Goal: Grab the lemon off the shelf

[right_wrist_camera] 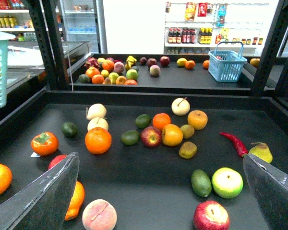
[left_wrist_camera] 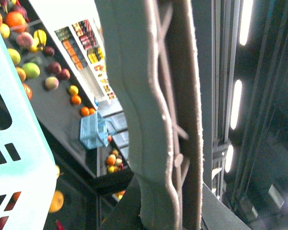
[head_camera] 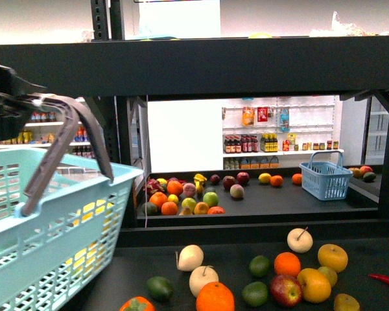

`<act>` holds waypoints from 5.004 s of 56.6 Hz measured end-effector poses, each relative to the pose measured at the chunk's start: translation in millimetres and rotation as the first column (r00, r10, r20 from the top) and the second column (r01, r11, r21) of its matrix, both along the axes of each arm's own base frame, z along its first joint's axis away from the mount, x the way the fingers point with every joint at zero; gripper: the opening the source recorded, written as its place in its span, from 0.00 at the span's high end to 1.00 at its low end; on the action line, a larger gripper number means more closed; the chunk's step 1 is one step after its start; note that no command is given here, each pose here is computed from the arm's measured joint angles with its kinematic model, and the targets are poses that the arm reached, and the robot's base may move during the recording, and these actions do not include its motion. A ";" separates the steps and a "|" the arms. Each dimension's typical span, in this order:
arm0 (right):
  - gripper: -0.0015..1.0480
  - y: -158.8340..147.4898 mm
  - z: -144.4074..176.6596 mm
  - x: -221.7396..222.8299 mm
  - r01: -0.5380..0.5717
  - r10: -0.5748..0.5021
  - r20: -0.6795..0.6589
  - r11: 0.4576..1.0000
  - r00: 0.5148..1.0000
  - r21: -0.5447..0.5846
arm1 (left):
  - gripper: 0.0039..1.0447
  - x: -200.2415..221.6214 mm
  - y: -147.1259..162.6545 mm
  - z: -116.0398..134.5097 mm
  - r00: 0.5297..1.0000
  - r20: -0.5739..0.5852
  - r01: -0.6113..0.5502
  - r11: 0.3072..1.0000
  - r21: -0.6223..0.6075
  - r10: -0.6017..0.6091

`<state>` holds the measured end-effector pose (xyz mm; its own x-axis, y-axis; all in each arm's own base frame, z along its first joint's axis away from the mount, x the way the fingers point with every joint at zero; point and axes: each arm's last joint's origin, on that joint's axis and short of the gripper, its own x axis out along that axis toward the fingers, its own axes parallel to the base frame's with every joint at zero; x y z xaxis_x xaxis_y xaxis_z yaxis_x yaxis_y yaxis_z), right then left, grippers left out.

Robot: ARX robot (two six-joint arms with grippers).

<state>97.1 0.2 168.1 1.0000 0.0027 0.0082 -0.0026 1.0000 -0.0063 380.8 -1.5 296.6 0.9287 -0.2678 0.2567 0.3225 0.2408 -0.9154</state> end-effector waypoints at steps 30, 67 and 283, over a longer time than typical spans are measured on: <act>0.02 0.0 0.0 0.0 0.000 0.000 0.000 1.000 1.000 0.002 | 0.92 19.5 141.8 -36.7 0.976 0.097 -0.180 0.975 -0.133 0.193; 0.02 0.0 0.0 0.0 0.000 0.000 0.000 1.000 1.000 0.002 | 0.92 31.8 174.9 -91.8 0.975 0.098 -0.177 0.967 -0.184 0.198; 0.02 0.0 0.1 0.0 0.000 0.000 0.001 1.000 1.000 0.003 | 0.06 -283.5 1.6 -129.1 0.927 0.187 -0.274 0.248 0.929 0.325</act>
<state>97.1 0.2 168.1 1.0000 0.0027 0.0090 -0.0026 1.0000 -0.0036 97.3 0.1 167.5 1.0000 0.0015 0.0067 -0.0015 1.0000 -0.0086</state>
